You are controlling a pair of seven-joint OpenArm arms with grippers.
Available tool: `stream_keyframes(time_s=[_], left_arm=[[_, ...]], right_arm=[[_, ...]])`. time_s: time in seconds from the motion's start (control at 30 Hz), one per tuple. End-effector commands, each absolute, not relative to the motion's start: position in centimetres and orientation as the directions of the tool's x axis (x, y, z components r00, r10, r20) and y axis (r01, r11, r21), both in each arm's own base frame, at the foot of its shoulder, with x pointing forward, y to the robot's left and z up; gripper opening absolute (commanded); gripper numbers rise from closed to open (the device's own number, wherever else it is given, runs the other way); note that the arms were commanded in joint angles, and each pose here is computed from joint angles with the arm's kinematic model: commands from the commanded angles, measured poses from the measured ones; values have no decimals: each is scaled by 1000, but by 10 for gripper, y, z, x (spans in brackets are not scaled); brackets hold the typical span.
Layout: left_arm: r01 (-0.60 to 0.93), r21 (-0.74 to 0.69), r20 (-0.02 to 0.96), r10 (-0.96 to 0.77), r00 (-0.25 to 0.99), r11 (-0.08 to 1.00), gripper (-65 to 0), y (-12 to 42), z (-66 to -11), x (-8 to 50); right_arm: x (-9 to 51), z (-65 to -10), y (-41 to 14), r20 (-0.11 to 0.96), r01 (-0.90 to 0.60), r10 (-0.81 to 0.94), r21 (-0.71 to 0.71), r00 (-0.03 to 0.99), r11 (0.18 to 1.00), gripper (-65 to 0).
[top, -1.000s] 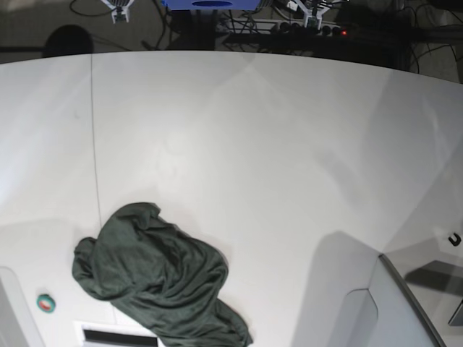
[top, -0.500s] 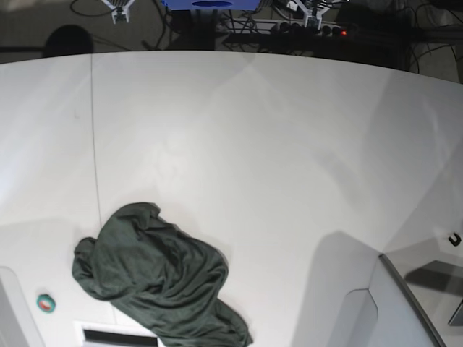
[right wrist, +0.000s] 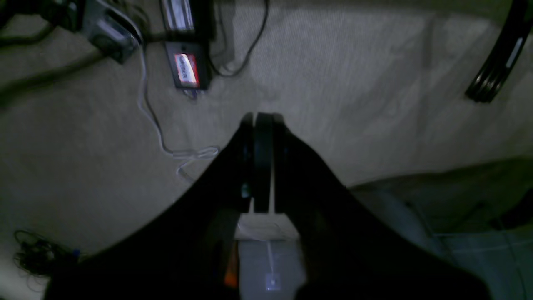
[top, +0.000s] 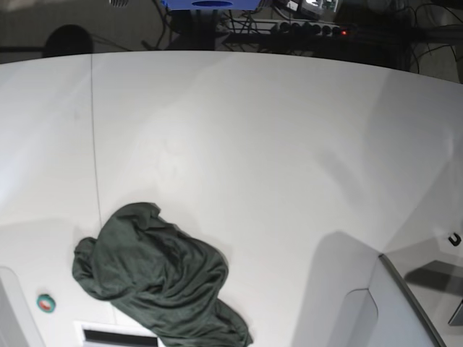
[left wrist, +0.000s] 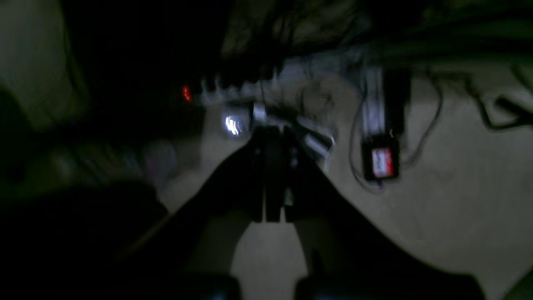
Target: Layout the t-shirt on the table in an organized manner, then fold the t-shirt properly
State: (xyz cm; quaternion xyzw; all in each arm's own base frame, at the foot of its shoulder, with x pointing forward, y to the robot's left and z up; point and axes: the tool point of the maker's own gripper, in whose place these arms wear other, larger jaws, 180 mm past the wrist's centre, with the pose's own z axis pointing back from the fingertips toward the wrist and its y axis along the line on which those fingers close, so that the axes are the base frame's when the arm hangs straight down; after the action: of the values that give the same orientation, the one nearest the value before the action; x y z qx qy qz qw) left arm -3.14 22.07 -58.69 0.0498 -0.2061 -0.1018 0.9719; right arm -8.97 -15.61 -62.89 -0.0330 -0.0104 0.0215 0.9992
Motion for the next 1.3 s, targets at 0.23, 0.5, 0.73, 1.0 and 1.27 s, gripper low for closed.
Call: stream_keyframes(time_s=[0.23,0.5,0.73,1.0,1.27], left_arm=[[290,190,516,-347,783,938,-650,234,-519,-9],[339,183,713,-362,600,923,-650,194,-437,52],[320,175,793,-326,515,931,-650,146,-403,161],[144,-166,795,46,605,976,-650,131,-382,258],[28,-173,781,120,613,985,-650,171,-400,297]], right_arm=[[-50,-556,-172,93,-13,24,-114,995,993,-644],[47,-462,-189,386,38,29,-166,922,985,-644],[185,-418,-182,661,69,25,-115,750,991,-635],[324,-398,-181,684,95,-266,278,680,956,-522],[406,-405,-214,607,217,-437,403,664,889,-317]])
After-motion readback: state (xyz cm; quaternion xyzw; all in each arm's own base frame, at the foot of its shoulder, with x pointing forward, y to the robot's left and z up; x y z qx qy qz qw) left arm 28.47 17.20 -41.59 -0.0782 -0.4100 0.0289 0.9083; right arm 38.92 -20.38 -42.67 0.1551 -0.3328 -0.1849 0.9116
